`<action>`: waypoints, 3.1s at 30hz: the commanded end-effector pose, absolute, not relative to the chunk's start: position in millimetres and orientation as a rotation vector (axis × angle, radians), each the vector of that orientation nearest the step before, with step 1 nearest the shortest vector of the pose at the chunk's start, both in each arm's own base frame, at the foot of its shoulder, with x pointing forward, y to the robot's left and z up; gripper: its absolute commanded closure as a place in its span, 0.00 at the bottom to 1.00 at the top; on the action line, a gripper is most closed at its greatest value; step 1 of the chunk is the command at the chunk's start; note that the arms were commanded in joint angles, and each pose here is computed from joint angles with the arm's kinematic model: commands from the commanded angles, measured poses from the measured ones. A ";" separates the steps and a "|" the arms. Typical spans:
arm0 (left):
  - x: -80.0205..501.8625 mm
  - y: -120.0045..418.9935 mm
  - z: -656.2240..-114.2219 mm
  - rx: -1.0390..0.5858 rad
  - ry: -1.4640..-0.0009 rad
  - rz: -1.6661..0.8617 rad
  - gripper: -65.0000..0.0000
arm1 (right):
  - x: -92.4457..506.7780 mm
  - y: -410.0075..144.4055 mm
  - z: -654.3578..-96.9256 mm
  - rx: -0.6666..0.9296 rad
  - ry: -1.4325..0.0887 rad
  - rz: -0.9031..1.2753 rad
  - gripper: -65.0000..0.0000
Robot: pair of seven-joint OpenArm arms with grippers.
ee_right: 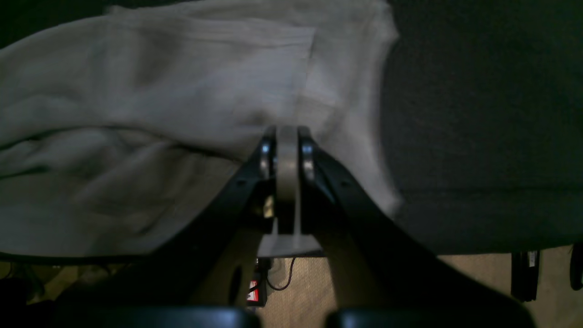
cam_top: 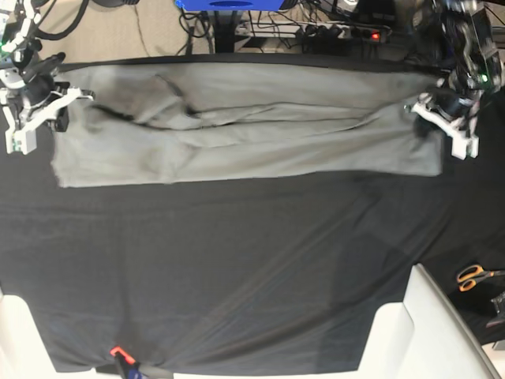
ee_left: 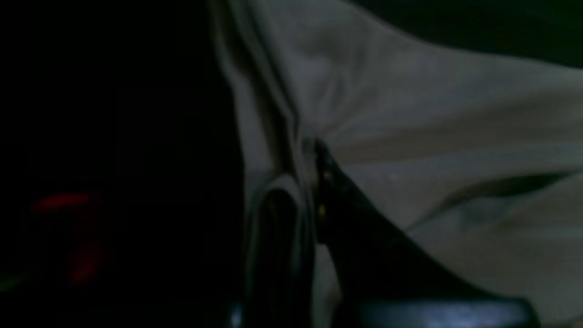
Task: Fold the T-shirt properly
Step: 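Release the left gripper and move it to the strip's middle, then grasp the strip end with the left gripper and fold it toward the right gripper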
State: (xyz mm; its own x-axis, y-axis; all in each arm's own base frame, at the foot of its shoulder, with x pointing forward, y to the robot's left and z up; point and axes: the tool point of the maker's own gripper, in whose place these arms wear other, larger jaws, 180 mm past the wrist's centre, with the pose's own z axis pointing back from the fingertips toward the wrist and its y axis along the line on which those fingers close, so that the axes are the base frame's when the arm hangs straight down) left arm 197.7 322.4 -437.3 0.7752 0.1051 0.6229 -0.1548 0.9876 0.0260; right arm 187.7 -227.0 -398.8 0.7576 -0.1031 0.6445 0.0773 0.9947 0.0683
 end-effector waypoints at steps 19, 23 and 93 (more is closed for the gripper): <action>213.6 85.1 -426.5 0.104 -0.663 -0.353 1.00 | 192.3 -231.1 -390.4 0.028 -0.737 -0.091 1.00; 214.7 67.8 -433.9 0.078 -0.626 -0.394 1.00 | 192.3 -231.1 -390.4 0.028 -0.737 -0.091 1.00; 229.7 -50.0 -392.1 -0.078 -0.622 -0.684 0.64 | 196.0 -229.6 -387.9 0.031 -0.747 -0.085 1.00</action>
